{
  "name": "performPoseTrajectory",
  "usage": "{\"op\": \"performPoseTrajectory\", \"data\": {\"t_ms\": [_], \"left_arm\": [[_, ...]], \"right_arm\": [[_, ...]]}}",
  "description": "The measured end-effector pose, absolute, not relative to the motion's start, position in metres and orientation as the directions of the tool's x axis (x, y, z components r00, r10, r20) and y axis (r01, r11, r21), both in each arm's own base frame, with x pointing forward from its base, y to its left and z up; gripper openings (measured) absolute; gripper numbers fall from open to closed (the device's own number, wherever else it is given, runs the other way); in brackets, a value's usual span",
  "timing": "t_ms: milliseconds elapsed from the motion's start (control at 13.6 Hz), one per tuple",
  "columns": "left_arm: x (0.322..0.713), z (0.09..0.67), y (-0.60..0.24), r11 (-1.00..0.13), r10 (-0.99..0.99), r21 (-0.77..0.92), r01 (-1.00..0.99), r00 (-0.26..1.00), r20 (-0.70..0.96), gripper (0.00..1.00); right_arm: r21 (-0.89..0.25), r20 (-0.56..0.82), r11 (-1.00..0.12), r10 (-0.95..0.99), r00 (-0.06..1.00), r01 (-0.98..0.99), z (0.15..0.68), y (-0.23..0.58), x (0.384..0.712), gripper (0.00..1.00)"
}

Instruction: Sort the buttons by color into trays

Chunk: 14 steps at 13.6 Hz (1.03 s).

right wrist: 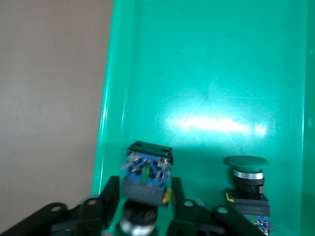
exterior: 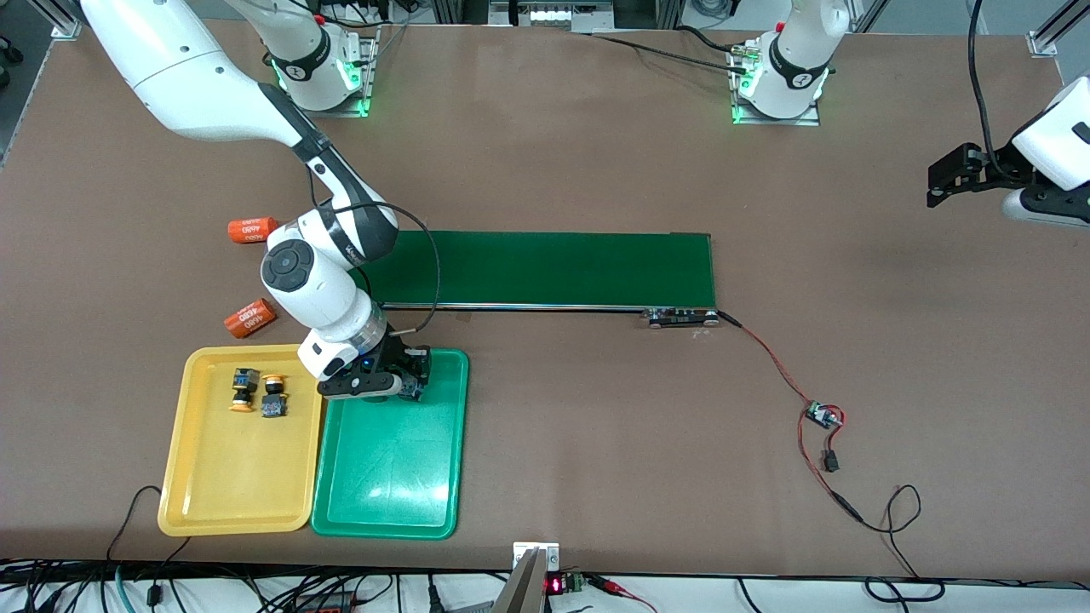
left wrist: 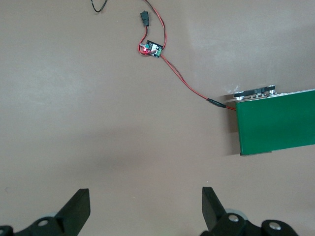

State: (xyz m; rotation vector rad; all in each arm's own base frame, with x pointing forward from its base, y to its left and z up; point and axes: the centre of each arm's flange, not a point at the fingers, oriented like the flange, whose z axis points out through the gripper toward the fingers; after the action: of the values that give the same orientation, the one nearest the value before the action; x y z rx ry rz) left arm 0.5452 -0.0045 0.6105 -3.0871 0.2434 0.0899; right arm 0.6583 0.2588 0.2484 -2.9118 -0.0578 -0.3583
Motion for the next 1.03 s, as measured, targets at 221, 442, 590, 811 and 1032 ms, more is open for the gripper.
{"op": "performPoseTrajectory", "data": {"t_ms": [221, 442, 590, 811, 1032], "left_arm": [[0.545, 0.610, -0.004, -0.987, -0.155, -0.039, -0.158, 0.986, -0.061, 1.00], [0.545, 0.610, -0.005, -0.987, -0.155, -0.039, -0.158, 0.986, -0.061, 1.00], [0.545, 0.610, -0.004, -0.987, -0.155, -0.039, -0.158, 0.986, -0.062, 1.00], [0.545, 0.610, -0.005, -0.987, -0.155, -0.039, -0.158, 0.986, -0.062, 1.00], [0.545, 0.610, -0.004, -0.987, -0.155, -0.039, -0.158, 0.986, -0.062, 1.00]], "right_arm": [[-0.197, 0.249, -0.979, 0.010, 0.968, 0.060, 0.249, 0.256, 0.661, 0.84], [-0.194, 0.271, -0.979, 0.010, 0.963, 0.065, 0.260, 0.252, 0.666, 1.00], [-0.177, 0.273, -0.983, 0.009, 0.962, 0.059, 0.275, 0.246, 0.669, 1.00], [-0.094, 0.207, -0.995, 0.011, 0.978, 0.031, 0.316, 0.223, 0.666, 1.00], [0.022, 0.114, -0.999, 0.035, 0.993, 0.032, 0.379, 0.200, 0.648, 1.00]]}}
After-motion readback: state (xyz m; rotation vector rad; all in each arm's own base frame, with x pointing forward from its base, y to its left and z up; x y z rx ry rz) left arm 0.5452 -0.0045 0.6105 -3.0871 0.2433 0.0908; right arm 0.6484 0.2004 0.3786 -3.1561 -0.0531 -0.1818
